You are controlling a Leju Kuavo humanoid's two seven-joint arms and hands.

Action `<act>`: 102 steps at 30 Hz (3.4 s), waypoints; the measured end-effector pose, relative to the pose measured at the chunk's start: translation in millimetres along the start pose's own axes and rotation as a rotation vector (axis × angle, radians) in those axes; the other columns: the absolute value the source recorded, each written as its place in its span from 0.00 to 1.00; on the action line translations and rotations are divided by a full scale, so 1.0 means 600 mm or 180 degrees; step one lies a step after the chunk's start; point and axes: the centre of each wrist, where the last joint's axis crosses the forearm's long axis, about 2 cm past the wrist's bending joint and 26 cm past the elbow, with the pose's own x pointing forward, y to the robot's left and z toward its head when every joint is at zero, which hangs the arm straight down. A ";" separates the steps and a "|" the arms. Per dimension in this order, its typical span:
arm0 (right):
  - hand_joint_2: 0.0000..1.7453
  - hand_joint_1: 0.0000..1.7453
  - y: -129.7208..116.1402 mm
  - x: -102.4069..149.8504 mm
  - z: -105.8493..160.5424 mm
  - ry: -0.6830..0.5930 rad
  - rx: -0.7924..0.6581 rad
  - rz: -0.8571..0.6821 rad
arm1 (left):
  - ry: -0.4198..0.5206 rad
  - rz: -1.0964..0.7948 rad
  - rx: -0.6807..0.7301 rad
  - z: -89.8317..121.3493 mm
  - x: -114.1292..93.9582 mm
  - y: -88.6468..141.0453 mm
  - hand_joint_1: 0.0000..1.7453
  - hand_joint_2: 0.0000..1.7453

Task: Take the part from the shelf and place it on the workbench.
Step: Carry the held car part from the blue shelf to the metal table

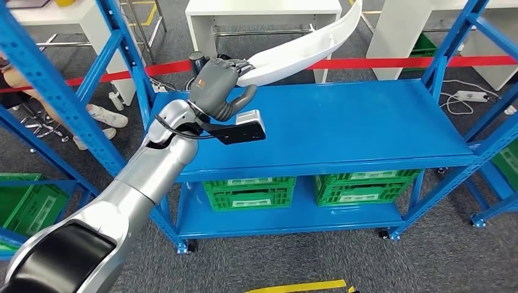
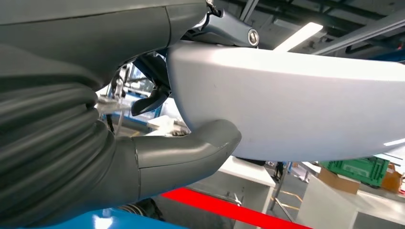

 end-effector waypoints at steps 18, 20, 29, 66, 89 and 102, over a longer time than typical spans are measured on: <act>0.00 0.00 -0.002 0.006 0.000 -0.0031 -0.0031 0.0116 | 0.0189 -0.0124 -0.0017 0.015 -0.032 0.013 1.00 1.00; 0.00 0.00 -0.003 0.007 -0.001 -0.0035 -0.0028 0.0126 | 0.0246 -0.0151 -0.0015 0.024 -0.047 0.016 1.00 1.00; 0.00 0.00 -0.005 0.015 -0.001 -0.0037 -0.0012 0.0172 | 0.0309 -0.0193 0.0010 0.039 -0.067 0.020 1.00 1.00; 0.00 0.00 0.001 0.014 -0.001 -0.0076 0.0006 0.0161 | 0.0161 -0.0039 -0.0062 0.052 -0.080 0.011 1.00 1.00; 0.00 0.00 0.003 0.015 -0.001 -0.0053 0.0085 0.0125 | 0.0162 0.0027 -0.0192 0.053 -0.081 0.011 1.00 1.00; 0.00 0.00 0.001 0.015 -0.001 -0.0044 0.0099 0.0122 | 0.0109 0.0079 -0.0197 0.046 -0.072 0.008 1.00 1.00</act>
